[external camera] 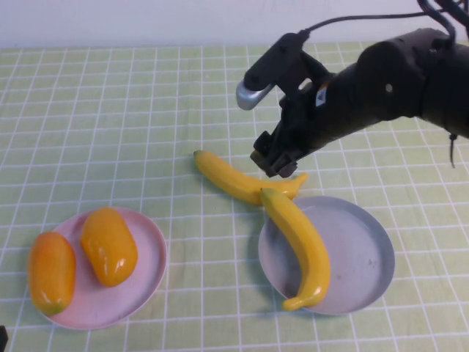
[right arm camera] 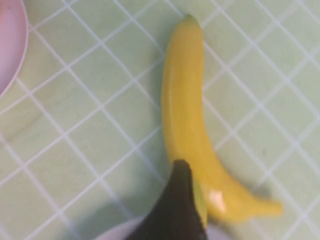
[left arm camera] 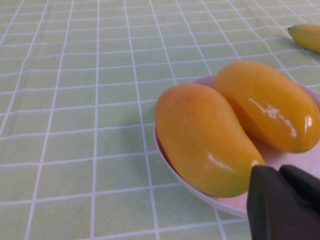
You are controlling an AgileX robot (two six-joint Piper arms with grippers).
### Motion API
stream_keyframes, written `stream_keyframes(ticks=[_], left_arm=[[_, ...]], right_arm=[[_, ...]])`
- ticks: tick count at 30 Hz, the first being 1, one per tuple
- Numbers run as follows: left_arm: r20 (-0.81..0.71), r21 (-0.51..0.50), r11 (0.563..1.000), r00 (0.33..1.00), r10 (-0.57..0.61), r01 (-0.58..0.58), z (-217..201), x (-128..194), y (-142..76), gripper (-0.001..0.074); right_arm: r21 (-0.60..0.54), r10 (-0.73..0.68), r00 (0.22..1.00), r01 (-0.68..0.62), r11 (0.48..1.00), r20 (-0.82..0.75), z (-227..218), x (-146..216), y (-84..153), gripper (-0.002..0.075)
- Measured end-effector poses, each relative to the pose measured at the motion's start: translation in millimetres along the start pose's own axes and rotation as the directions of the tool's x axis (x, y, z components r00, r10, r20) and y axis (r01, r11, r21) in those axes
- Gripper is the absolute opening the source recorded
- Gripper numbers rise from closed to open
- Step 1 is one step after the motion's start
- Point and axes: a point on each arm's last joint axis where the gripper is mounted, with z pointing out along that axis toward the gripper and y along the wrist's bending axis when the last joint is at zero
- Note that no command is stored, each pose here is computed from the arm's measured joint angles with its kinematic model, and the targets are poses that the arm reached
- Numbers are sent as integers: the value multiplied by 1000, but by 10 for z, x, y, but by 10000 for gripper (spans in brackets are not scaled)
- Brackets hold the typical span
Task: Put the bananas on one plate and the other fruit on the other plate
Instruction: Put another type of fruit in the right plate
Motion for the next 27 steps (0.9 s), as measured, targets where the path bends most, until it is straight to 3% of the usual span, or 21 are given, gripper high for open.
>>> stream_keyframes(ticks=[7, 16, 27], left_arm=[[0, 0, 1000, 1000, 0, 0, 0, 0, 0, -4], [0, 0, 1000, 1000, 0, 0, 0, 0, 0, -4], [0, 0, 1000, 1000, 0, 0, 0, 0, 0, -4]], right_arm=[[-69, -186, 982, 185, 980, -16, 588, -166, -27, 570], [-184, -242, 961, 216, 959, -132, 1201, -149, -15, 568], [-200, -254, 955, 222, 954, -153, 1563, -114, -21, 526]])
